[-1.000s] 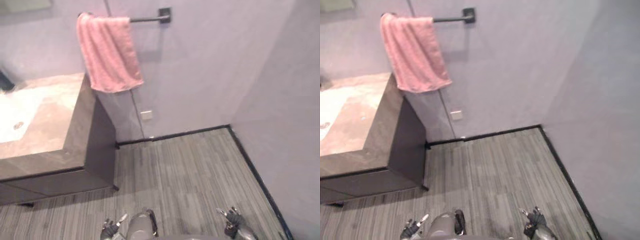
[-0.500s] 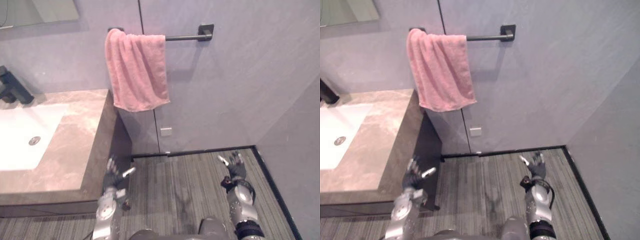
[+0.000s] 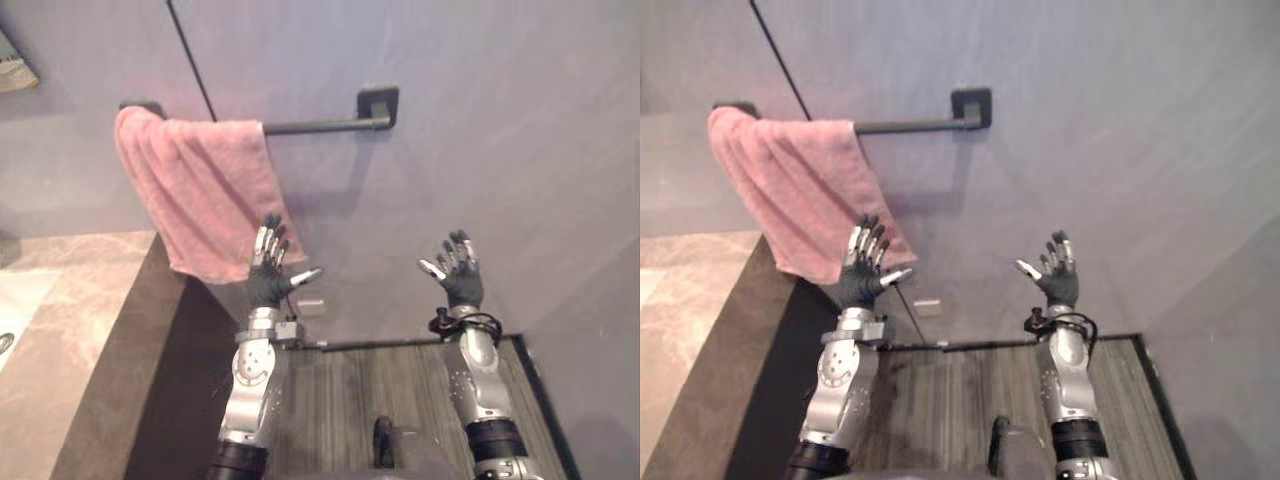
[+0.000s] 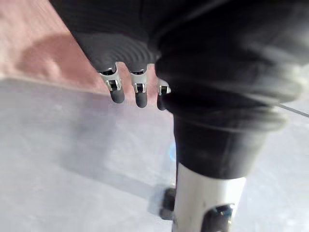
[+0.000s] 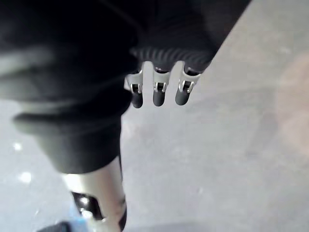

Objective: Organize washtable

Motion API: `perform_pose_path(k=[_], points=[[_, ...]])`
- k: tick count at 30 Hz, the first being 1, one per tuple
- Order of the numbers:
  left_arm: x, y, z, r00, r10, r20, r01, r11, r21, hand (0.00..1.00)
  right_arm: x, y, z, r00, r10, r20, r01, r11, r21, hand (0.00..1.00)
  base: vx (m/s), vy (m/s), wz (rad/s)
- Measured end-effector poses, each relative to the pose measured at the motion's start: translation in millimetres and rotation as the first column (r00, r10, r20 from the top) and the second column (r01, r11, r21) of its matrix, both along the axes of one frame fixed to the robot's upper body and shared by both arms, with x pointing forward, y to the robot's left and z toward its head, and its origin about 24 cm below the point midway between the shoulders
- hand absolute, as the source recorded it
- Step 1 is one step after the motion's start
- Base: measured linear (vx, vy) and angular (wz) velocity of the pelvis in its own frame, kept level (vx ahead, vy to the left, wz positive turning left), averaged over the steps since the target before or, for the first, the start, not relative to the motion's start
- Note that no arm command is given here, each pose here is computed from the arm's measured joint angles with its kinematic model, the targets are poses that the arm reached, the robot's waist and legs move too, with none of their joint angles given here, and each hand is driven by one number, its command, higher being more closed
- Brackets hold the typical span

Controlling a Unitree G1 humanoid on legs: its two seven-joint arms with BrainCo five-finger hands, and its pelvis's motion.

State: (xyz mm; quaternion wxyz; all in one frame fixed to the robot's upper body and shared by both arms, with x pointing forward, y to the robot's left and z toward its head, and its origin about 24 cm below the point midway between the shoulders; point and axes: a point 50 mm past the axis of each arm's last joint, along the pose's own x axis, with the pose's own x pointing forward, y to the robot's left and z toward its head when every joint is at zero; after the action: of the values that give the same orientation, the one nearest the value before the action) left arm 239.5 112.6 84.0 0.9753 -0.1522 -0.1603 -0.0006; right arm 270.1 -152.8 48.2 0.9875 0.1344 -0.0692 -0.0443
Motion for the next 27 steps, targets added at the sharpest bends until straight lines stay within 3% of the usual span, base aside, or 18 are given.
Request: perform_pose_path(k=[7,11,17,27], points=[[-29,7,15,0.993,0.099,0.071,-0.099,0.995,0.003,0.0,-4,47,16,0.978,0.193,0.078,-0.193,0.981,-0.01,0.0,0.13,0.011,0.03],[-38,7,10,0.982,0.172,0.079,-0.181,0.973,0.141,0.0,-4,81,23,0.942,0.312,0.122,-0.317,0.948,0.019,0.0,0.11,0.179,-0.14],[-54,1,-4,0.992,0.12,0.029,-0.123,0.96,0.251,0.0,-15,122,13,0.877,0.472,0.091,-0.478,0.877,0.051,0.0,0.1,0.249,-0.12],[-67,11,24,0.968,0.19,0.163,-0.22,0.956,0.192,0.0,-13,119,-4,0.877,0.48,0.012,-0.48,0.877,0.021,0.0,0.03,0.066,-0.01]])
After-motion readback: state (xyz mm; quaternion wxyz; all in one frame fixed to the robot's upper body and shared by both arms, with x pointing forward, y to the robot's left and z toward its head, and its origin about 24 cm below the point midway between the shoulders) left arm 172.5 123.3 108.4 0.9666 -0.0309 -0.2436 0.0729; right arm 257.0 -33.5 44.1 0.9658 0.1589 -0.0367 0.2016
